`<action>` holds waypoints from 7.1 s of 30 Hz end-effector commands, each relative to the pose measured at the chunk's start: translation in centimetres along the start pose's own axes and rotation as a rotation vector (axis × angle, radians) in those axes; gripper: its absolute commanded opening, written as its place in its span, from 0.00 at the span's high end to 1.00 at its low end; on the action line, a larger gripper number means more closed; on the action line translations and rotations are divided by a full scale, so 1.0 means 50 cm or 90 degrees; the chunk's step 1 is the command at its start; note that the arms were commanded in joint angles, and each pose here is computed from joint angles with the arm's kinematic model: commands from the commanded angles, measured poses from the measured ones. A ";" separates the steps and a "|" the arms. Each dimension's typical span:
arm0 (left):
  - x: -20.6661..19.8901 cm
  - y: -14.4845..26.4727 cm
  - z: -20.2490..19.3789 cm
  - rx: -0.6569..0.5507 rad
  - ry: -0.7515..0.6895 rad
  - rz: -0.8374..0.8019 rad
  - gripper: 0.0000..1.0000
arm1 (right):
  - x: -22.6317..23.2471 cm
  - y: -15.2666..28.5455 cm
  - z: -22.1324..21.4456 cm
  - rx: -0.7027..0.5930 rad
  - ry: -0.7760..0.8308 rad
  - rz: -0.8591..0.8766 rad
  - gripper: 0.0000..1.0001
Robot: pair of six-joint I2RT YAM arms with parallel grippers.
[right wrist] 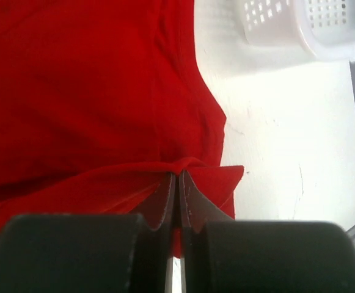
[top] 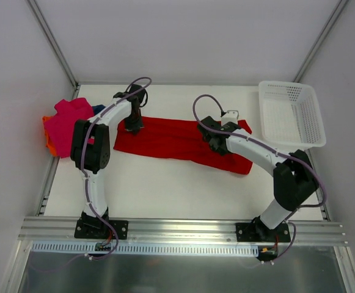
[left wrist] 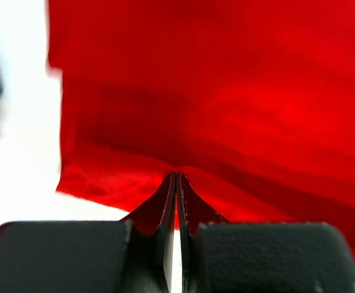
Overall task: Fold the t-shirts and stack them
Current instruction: Fold the tshirt
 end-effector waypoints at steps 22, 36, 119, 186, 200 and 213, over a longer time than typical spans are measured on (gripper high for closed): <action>-0.006 -0.047 0.194 -0.004 -0.033 -0.038 1.00 | 0.064 -0.159 0.164 0.038 0.089 0.006 0.99; -0.018 -0.077 0.222 -0.010 -0.037 -0.062 0.98 | 0.064 -0.217 0.211 0.060 0.086 0.006 0.99; -0.048 -0.009 0.240 -0.138 0.004 -0.062 0.28 | 0.019 -0.053 0.093 -0.043 0.061 0.013 0.84; -0.005 0.051 -0.532 0.036 -0.036 -0.042 1.00 | 0.158 -0.376 0.310 0.139 0.026 0.271 1.00; -0.227 0.137 -0.688 0.043 -0.168 -0.169 1.00 | 0.169 -0.388 0.394 0.042 -0.089 0.485 0.99; -0.278 0.211 -0.743 0.057 -0.185 -0.247 1.00 | 0.225 -0.385 0.446 -0.005 -0.191 0.700 0.99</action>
Point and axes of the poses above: each gripper's point midway between its finger pads, its own y axis back along the fingers, its own x axis along the line the jaws close on, z = x × y, the point moved 8 cm from there along y, back along the fingers, and after that the axes turned 9 degrees about y, right-handed, at the moved point
